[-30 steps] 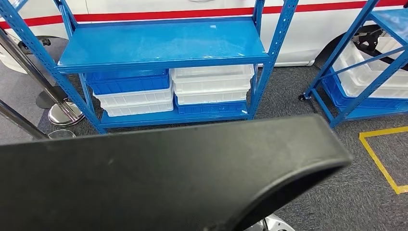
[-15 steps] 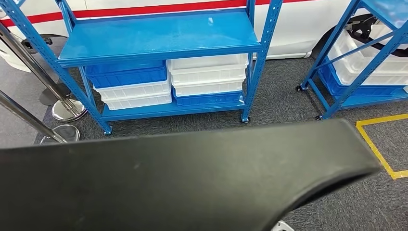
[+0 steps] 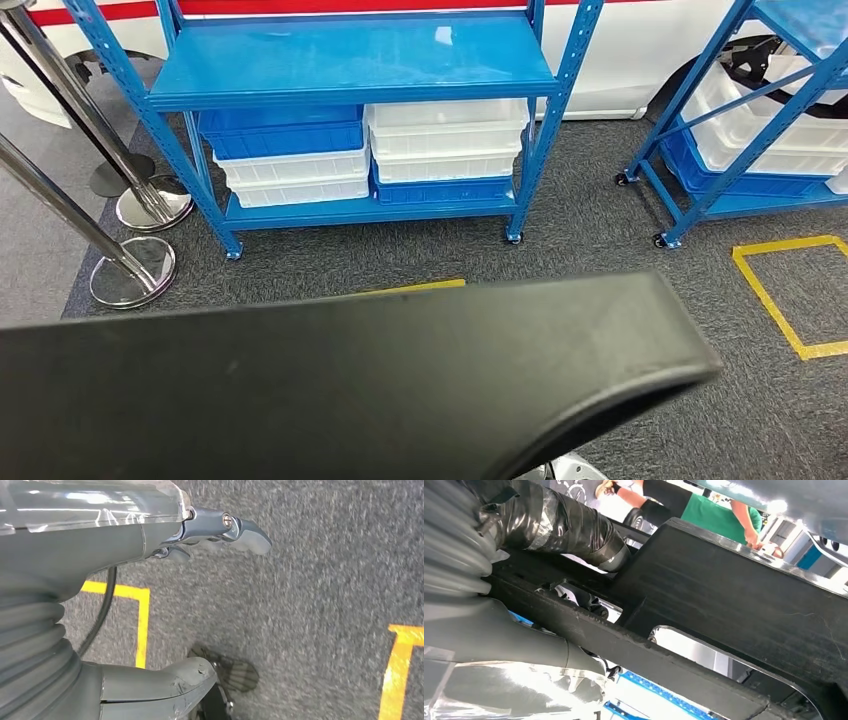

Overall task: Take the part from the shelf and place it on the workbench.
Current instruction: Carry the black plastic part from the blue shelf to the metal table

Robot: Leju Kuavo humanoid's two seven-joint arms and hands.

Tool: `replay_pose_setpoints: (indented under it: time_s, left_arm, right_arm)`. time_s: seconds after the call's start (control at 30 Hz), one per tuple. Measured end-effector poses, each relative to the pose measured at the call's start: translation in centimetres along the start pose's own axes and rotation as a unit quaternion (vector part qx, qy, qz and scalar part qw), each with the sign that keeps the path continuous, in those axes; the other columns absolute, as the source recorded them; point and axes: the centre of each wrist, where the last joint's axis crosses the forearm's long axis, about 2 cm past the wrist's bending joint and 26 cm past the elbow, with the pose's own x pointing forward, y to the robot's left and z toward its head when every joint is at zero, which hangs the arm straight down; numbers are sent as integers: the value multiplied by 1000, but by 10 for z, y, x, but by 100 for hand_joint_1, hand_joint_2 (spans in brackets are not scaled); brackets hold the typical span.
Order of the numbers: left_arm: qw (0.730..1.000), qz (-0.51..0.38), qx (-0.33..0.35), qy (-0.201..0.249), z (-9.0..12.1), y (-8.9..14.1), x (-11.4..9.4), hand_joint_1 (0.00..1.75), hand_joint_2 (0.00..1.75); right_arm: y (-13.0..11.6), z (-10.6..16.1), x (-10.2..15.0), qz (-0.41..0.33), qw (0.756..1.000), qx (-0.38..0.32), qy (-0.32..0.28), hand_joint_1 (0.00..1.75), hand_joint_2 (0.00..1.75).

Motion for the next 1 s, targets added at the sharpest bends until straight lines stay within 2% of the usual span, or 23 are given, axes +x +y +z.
replay_pose_setpoints:
  time_s: [0.7,1.0]
  left_arm:
    - [1000,7,-1,-16,-1,5,2,0,175]
    - [1000,9,0,-26,-3,8,7,0,175]
  right_arm:
    - [1,-1,1,-8,1000,9,-6,175,175]
    - [-2,4,0,23,1000,13,5,175,175]
